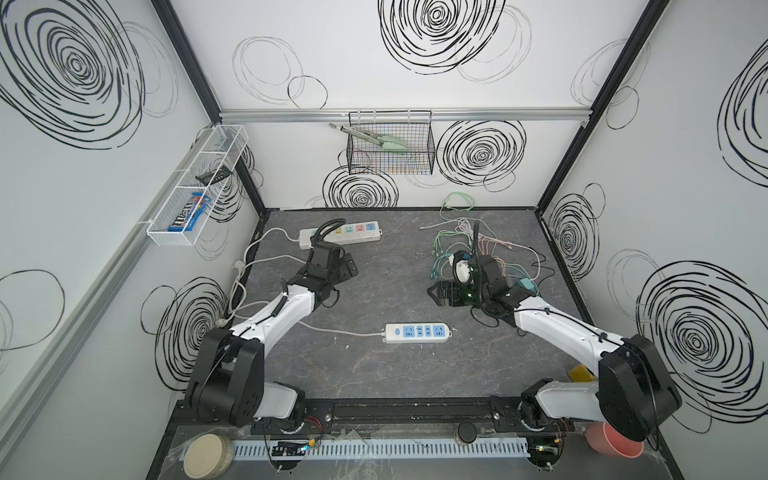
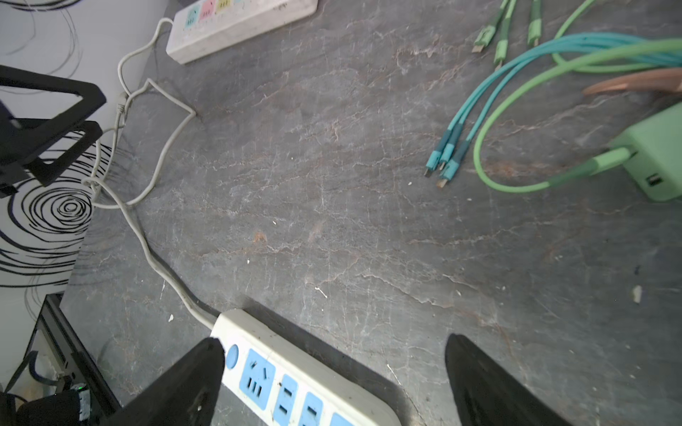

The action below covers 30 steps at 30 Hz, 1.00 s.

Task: Insert the plug
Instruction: 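Move the left gripper to the end of the long coloured-socket strip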

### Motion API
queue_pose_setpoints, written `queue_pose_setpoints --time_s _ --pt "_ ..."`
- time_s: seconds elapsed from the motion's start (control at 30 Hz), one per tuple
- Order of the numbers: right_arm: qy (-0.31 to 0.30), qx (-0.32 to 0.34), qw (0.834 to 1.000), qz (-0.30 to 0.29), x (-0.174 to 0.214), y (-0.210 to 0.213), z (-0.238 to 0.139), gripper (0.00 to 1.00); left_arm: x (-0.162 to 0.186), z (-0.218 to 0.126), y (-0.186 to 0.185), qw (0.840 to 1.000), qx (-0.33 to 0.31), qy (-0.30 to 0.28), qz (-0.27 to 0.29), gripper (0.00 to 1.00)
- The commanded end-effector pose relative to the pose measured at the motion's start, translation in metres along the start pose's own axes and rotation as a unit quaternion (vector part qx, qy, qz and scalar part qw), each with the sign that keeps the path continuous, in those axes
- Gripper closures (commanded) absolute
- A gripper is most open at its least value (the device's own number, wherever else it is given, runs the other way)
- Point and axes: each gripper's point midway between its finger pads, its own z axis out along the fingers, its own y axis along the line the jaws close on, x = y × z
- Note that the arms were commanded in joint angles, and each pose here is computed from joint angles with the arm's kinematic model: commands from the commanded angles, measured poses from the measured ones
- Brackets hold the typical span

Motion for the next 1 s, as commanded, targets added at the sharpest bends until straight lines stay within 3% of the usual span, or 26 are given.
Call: queue_pose_setpoints --time_s 0.0,0.27,0.7,0.97 --pt "-0.054 -0.012 0.998 0.011 -0.025 0.006 -0.007 0.03 -0.051 0.004 -0.013 0.997 0.005 -0.073 0.003 0.04" --pt "-0.052 -0.022 0.998 0.008 -0.038 0.011 -0.002 0.03 -0.096 0.044 0.023 0.995 -0.057 -0.086 -0.008 0.04" --pt "-0.06 0.003 0.998 0.013 -0.044 0.0 -0.003 0.03 -0.142 0.144 0.086 0.994 -0.108 -0.01 -0.013 0.01" --pt "-0.053 0.003 0.998 0.016 -0.043 -0.001 0.0 0.03 -0.152 0.191 0.106 0.997 -0.062 0.035 -0.015 0.09"
